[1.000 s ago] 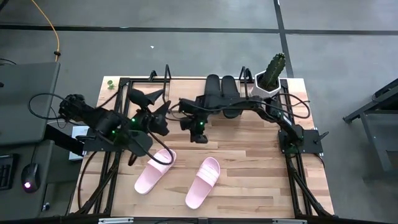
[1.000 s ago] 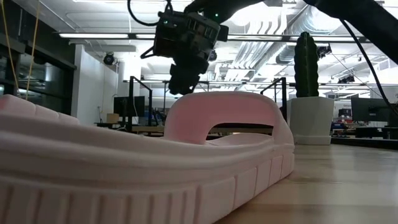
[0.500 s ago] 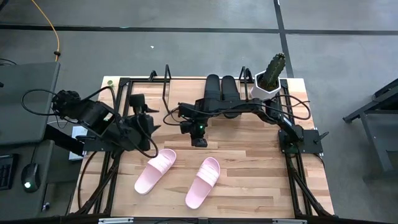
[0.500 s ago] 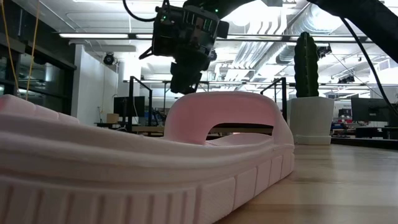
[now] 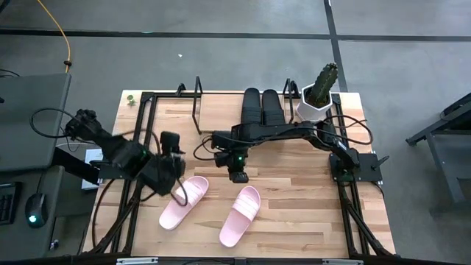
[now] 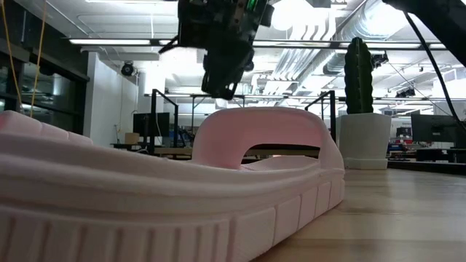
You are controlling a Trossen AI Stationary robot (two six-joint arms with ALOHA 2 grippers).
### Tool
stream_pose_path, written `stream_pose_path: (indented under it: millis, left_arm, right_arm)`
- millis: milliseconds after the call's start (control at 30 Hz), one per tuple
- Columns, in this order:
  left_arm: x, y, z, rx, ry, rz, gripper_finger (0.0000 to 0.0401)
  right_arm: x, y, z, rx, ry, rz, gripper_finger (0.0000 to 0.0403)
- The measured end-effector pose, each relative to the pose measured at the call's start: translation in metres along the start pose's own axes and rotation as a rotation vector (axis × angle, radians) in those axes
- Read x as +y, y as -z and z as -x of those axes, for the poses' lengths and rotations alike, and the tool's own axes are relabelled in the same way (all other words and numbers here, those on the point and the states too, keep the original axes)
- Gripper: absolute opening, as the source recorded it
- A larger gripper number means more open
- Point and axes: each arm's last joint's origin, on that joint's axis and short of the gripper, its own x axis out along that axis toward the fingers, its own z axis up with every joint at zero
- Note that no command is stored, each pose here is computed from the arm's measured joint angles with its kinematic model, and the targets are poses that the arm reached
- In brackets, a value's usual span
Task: Pick and place slides into the shelf
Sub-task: Put the left pink slide on the shelf
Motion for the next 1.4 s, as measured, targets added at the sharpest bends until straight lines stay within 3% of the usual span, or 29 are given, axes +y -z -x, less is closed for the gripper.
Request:
stream_pose_path:
  millis: [167,533,967,1400]
  left_arm:
    - [-0.035,0.014,-0.006,0.014,-0.005,-0.091,0.0232]
    - [-0.092,0.044,-0.004,-0.127,-0.084,-0.177,0.0232]
    - [-0.130,0.061,-0.012,-0.233,-0.015,-0.160,0.0232]
    - [-0.161,0.060,-0.044,-0.241,-0.090,-0.176,0.0232]
  right_arm:
    - [0.006,-0.003,0.004,-0.021,0.033,0.025,0.0000]
    - [0.006,-0.018,0.007,-0.166,0.063,0.116,0.0000]
    - [0.010,-0.034,0.009,-0.308,0.043,0.211,0.0000]
    - [0.051,-0.044,-0.014,-0.356,0.111,0.346,0.0000]
